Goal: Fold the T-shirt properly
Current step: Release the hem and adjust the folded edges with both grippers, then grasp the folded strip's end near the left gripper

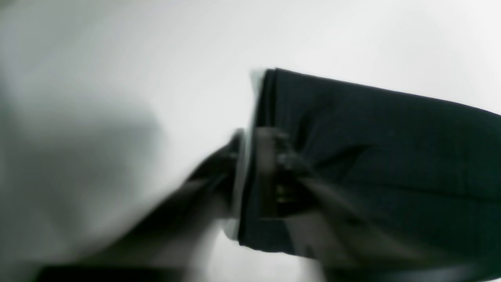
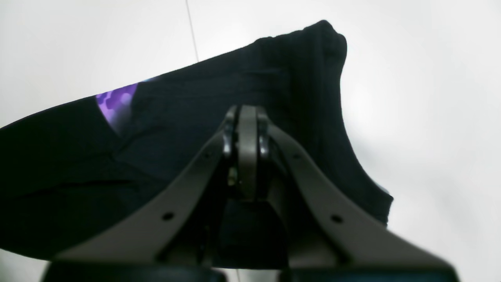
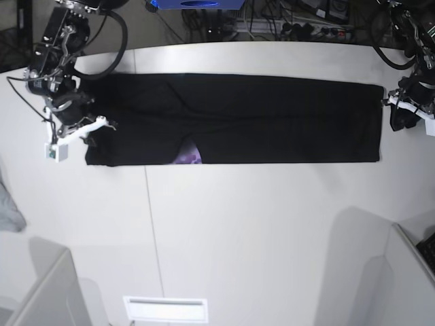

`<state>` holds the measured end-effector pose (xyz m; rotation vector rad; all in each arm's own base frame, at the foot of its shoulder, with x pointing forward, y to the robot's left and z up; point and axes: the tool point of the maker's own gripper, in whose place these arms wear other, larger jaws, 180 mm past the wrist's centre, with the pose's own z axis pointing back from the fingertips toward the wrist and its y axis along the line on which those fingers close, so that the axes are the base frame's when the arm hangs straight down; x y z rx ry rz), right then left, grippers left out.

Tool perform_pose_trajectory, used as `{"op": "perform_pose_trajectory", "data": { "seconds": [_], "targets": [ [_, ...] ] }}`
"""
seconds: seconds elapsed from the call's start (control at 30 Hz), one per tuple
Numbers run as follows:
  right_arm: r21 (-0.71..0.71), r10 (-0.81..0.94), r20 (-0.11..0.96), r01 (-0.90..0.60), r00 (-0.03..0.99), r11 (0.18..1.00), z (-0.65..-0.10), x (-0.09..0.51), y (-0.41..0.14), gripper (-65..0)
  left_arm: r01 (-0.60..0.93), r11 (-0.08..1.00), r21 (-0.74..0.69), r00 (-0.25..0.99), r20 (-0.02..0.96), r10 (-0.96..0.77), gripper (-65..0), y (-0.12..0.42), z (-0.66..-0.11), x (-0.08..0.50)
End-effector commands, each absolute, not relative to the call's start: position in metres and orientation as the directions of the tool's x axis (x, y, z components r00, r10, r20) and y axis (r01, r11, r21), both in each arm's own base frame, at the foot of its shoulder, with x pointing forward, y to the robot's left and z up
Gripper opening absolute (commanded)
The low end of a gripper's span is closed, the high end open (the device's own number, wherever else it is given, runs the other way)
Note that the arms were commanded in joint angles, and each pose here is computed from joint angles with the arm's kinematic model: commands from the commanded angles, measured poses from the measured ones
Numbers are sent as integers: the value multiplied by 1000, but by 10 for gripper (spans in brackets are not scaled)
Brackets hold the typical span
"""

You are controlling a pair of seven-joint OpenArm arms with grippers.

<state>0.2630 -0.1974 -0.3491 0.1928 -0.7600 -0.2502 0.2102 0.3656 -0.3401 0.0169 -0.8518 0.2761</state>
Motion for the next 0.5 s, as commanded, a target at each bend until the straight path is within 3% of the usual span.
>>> {"op": "perform_pose_trajectory", "data": {
  "seconds": [0.0,0.07,0.13,0.47],
  "targets": [
    [257,-281,688,137,669,957,-338,270,-199,-650,-254,964,-84,604,764,226,-283,375,-333,213],
    [257,-281,687,137,670,957,-338,270,-199,-650,-263,959,-103,612,751,248,-123,375,-342,213],
    [257,-281,686,138,671,957,-339,270,-199,-650,-265,956,-123,613,744,266,-39,373,-348,218],
    [253,-280,672,143,686,957,-345,261,-199,-650,-256,937,-236,699,625,348,-74,344,-409,231]
  ]
}}
